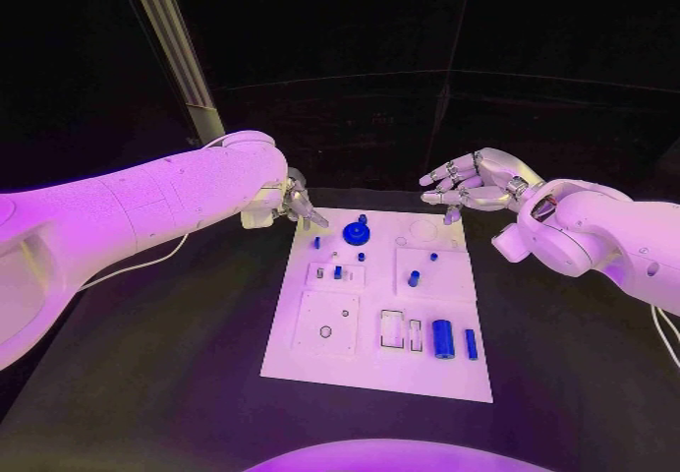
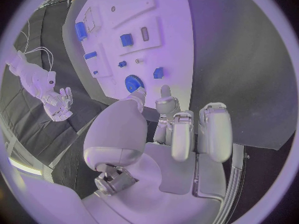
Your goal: Assemble the parts on the task board
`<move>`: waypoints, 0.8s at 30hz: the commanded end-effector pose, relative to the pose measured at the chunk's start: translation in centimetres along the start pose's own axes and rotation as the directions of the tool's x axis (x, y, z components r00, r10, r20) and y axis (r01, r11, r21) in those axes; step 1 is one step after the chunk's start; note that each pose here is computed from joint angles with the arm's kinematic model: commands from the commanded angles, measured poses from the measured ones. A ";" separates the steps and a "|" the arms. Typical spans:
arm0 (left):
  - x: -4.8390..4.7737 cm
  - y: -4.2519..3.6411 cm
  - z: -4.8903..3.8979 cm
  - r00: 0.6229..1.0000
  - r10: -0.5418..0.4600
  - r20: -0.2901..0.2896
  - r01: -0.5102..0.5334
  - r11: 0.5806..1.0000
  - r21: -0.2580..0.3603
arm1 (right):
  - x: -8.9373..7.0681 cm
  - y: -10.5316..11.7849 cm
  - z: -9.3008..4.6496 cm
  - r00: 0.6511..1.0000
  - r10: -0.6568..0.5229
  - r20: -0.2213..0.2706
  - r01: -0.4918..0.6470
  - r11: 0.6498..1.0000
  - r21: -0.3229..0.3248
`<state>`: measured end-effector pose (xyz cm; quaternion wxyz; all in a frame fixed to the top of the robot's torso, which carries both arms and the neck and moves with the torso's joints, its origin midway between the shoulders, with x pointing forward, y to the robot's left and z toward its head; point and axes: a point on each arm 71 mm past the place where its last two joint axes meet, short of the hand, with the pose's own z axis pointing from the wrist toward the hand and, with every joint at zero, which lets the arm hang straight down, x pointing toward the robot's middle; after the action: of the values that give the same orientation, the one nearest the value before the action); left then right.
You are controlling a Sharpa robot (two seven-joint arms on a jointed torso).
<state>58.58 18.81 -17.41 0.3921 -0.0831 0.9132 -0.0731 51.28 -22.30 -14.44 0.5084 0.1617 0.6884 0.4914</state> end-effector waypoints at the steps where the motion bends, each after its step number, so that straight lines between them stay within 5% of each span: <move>1: 0.09 -0.01 0.33 0.999 0.041 -0.006 -0.041 0.999 0.007 | 0.1 0.2 0.1 1.000 0.000 -0.008 0.000 1.000 -0.010; 24: 1.64 -0.58 1.63 0.998 0.048 -0.035 -0.047 0.999 0.021 | 0.3 0.3 0.4 1.000 0.001 -0.011 -0.001 1.000 -0.016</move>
<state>58.72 17.95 -19.57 0.3822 -0.0665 0.9190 -0.0703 51.39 -21.84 -14.48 0.5066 0.1595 0.6885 0.4938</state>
